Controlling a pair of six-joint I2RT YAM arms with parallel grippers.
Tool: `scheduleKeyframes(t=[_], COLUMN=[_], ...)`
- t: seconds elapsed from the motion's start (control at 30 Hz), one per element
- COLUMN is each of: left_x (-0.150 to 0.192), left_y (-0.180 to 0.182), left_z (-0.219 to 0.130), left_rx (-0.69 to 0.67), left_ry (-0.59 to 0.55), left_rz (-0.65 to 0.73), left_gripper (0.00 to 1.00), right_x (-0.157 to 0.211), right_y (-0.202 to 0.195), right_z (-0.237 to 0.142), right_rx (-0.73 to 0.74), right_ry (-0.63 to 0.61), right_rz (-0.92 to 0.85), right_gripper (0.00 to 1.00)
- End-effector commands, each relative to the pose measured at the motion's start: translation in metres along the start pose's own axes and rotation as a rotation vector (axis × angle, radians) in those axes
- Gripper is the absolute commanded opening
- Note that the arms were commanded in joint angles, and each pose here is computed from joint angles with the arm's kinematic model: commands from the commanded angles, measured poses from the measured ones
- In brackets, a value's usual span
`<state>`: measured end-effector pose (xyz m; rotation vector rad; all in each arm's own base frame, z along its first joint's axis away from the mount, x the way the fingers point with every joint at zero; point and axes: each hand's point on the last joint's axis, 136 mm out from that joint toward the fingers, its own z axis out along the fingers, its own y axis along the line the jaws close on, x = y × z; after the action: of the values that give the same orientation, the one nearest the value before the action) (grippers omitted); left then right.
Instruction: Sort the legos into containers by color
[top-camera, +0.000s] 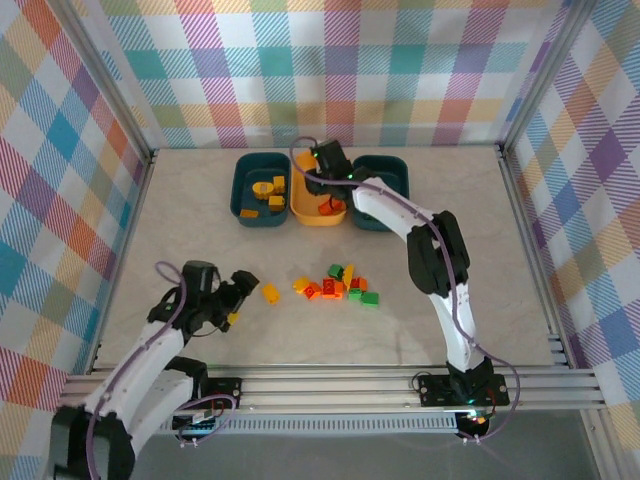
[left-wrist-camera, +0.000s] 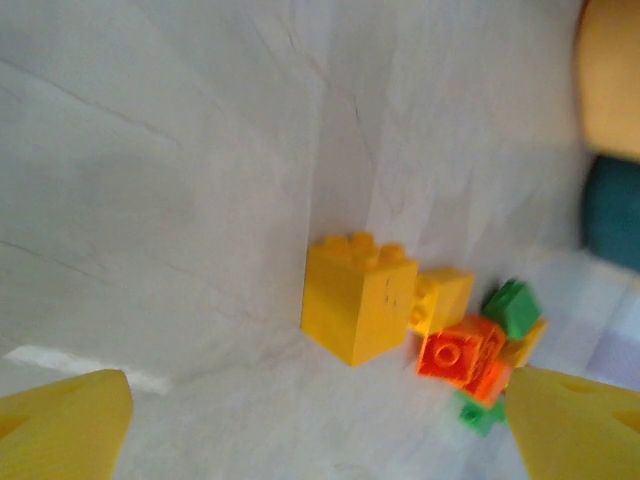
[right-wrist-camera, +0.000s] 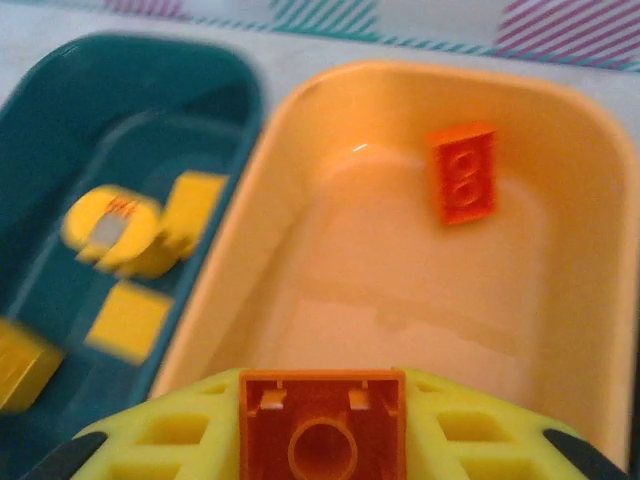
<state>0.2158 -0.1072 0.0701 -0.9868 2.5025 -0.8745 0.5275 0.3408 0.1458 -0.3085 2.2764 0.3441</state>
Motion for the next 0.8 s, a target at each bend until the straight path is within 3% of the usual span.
scheduleKeyframes(t=[0.0,0.13,0.2,0.23,0.37,0.5,0.63,0.77], left_x=[0.001,0.012,0.013,0.013,0.009,0.001,-0.007,-0.003], left_y=[-0.026,-0.037,-0.042,-0.045,-0.055,-0.058,-0.051,-0.043], left_z=[0.008,0.024,0.029,0.03,0.027,0.02,0.013,0.015], left_rx=[-0.006,-0.034,-0.045,-0.045,-0.05,-0.056,-0.076,-0.063], left_ry=[0.003,0.064,0.082,0.088,0.076,0.026,-0.032,-0.027], left_rz=[0.131,0.188,0.201,0.209,0.236,0.25,0.243,0.239], left_gripper=[0.98,0.99,0.99,0.99,1.0,1.0,1.0,1.0], right_x=[0.022,0.008,0.009,0.01,0.004,0.006,0.055,0.146], right_y=[0.0,-0.007,-0.009,-0.009,-0.012,-0.01,-0.01,-0.021], right_z=[0.016,0.013,0.011,0.01,-0.01,-0.06,-0.111,-0.139], right_rx=[0.004,0.021,0.028,0.032,0.039,0.04,0.06,0.104], right_ry=[0.121,0.145,0.157,0.163,0.132,0.044,0.042,0.194], right_rz=[0.038,0.038,0.02,0.015,0.01,0.019,0.035,0.029], right_gripper=[0.32,0.41,0.58,0.6,0.62,0.62,0.62,0.71])
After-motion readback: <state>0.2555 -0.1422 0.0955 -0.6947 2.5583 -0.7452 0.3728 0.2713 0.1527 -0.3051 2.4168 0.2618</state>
